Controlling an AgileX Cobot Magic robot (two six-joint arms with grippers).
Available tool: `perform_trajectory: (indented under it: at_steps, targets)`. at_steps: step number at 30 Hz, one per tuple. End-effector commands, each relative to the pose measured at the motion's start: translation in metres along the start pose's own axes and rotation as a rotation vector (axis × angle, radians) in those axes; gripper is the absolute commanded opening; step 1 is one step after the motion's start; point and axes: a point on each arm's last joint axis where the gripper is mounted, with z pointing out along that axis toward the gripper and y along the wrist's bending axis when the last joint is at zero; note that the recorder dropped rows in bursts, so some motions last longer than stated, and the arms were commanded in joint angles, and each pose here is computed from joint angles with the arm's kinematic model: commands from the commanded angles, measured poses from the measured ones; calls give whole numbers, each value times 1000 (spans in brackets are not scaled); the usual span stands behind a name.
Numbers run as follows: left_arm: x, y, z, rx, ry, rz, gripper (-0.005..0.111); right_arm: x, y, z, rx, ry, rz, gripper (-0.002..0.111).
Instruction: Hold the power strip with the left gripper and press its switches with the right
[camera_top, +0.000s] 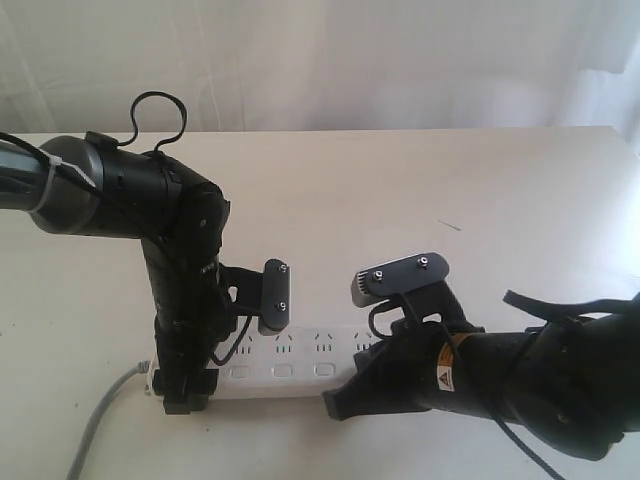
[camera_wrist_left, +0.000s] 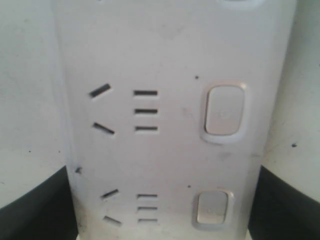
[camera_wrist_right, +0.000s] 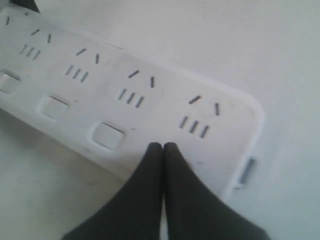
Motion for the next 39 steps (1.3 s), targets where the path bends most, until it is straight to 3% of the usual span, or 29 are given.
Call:
perform_trajectory:
  at_steps: [1,12,21,27,31,35,39]
  targets:
    - [2,-8,6,69,32,-19,0,32,-18,0,101,249,47,0]
    - [1,-7,6,57,21,-20,0,30,-18,1,98,232,58,0]
    - [0,-7,6,58,18,-22,0,8,-12,-8,45,43,47,0]
    - [0,-7,6,59,16,-24,0,-31,-1,-56,-18,-250,-21,0]
    - [0,-7,6,59,16,-24,0,-58,7,-114,-40,-545,-164,0]
    - [0,-7,6,63,12,-28,0,-68,12,-172,13,-803,-358,0]
    - [0,-8,6,67,8,-32,0,-66,9,-209,86,-928,-398,0]
